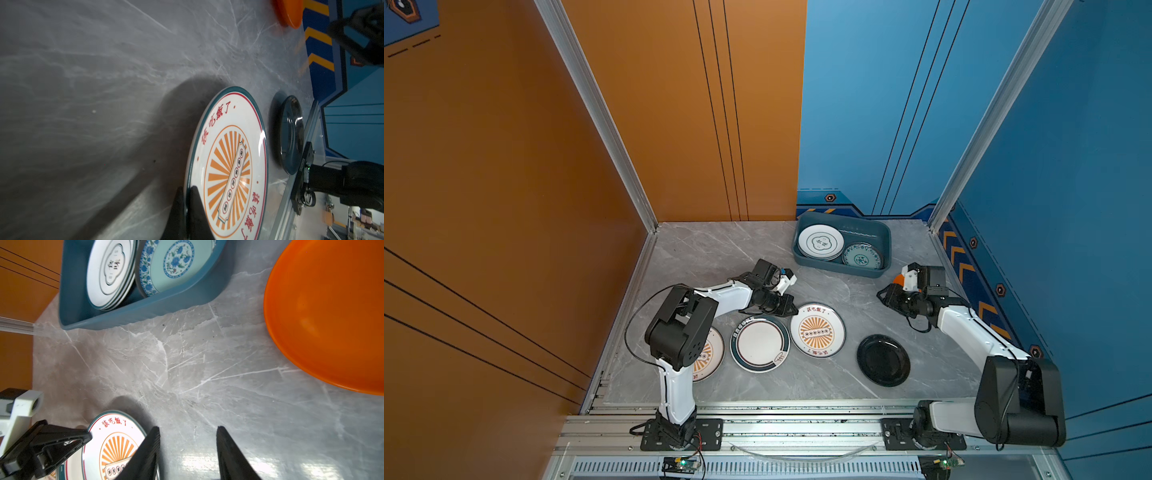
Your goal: Place the plates into the plastic bin on the countertop
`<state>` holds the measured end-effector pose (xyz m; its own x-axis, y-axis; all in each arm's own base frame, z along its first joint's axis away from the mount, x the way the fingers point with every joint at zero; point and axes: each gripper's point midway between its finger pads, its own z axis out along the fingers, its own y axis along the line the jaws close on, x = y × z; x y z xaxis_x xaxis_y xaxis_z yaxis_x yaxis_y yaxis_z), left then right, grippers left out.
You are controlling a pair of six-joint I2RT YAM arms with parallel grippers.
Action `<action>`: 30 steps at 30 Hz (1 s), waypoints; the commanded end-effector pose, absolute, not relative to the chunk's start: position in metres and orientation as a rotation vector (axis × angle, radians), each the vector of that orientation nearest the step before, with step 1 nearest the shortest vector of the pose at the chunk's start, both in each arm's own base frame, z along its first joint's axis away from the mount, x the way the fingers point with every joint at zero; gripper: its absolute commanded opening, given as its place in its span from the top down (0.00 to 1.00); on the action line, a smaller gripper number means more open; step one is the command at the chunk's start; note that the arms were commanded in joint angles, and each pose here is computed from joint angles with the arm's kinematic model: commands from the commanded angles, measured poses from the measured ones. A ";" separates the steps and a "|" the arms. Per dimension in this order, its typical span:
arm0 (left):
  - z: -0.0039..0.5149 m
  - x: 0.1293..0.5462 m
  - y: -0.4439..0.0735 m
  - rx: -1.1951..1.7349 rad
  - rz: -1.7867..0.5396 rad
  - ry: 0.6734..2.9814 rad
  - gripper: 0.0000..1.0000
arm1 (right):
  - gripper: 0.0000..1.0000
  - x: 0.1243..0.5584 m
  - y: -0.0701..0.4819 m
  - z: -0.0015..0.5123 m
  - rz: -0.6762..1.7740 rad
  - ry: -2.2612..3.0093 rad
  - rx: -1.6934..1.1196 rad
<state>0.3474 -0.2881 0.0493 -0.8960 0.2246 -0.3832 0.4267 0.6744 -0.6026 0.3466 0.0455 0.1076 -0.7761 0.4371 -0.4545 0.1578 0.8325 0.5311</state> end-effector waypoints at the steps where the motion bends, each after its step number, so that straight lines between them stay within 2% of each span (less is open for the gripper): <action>1: 0.048 0.374 -0.264 0.396 -0.897 2.597 1.00 | 0.51 0.347 0.065 0.123 0.788 2.348 0.383; 3: 0.056 0.375 -0.264 0.387 -0.917 2.577 1.00 | 0.49 0.346 0.077 0.127 0.880 2.316 0.356; 7: 0.076 0.374 -0.268 0.387 -0.974 2.537 1.00 | 0.39 0.347 0.102 0.134 1.116 2.224 0.301; 10: 0.090 0.372 -0.272 0.382 -1.039 2.508 1.00 | 0.37 0.345 0.120 0.136 1.226 2.199 0.241; 14: 0.108 0.370 -0.271 0.369 -1.089 2.466 1.00 | 0.34 0.340 0.133 0.135 1.252 2.210 0.197; 30: 0.163 0.375 -0.272 0.302 -1.245 2.330 1.00 | 0.34 0.330 0.164 0.126 1.306 2.245 0.098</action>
